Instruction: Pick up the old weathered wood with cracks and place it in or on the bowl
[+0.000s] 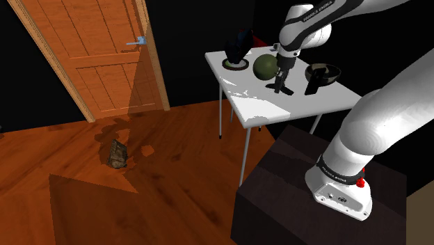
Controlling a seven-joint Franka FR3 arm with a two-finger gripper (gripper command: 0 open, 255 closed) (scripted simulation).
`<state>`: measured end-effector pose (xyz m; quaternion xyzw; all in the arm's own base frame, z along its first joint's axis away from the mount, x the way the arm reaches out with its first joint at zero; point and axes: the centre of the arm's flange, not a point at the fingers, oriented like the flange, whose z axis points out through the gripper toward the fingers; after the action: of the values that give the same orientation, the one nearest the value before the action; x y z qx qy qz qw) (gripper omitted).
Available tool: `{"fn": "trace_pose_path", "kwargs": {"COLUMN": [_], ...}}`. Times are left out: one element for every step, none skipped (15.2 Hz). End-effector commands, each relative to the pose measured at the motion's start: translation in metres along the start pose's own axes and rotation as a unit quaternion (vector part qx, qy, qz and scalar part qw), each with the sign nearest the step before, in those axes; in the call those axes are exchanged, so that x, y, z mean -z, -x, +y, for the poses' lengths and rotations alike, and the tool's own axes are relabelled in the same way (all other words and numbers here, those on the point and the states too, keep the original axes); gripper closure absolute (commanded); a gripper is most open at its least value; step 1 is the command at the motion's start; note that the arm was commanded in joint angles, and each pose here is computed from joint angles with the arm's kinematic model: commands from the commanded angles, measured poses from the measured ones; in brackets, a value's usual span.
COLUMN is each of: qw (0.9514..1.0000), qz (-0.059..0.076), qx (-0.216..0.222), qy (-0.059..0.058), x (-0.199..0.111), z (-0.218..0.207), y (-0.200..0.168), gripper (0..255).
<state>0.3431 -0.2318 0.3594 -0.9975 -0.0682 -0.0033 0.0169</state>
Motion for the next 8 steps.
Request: {"fn": "trace_pose_path", "kwargs": {"qw": [1.0000, 1.0000, 1.0000, 1.0000, 1.0000, 1.0000, 1.0000, 1.0000], "qz": [0.000, 0.000, 0.000, 0.000, 0.000, 0.000, 0.000, 0.000], "qx": [0.000, 0.000, 0.000, 0.000, 0.000, 0.000, 0.000, 0.000], "qy": [0.000, 0.000, 0.000, 0.000, 0.000, 0.000, 0.000, 0.000], "x": [0.010, 0.016, 0.021, 0.026, 0.031, 0.037, 0.042, 0.047], "z": [0.001, 0.001, 0.001, 0.000, 0.000, 0.000, 0.000, 0.000], "y": [0.000, -0.001, -0.001, -0.001, -0.001, -0.001, -0.001, -0.001], "gripper": [255, 255, 255, 255, 255, 255, 255, 255]}}
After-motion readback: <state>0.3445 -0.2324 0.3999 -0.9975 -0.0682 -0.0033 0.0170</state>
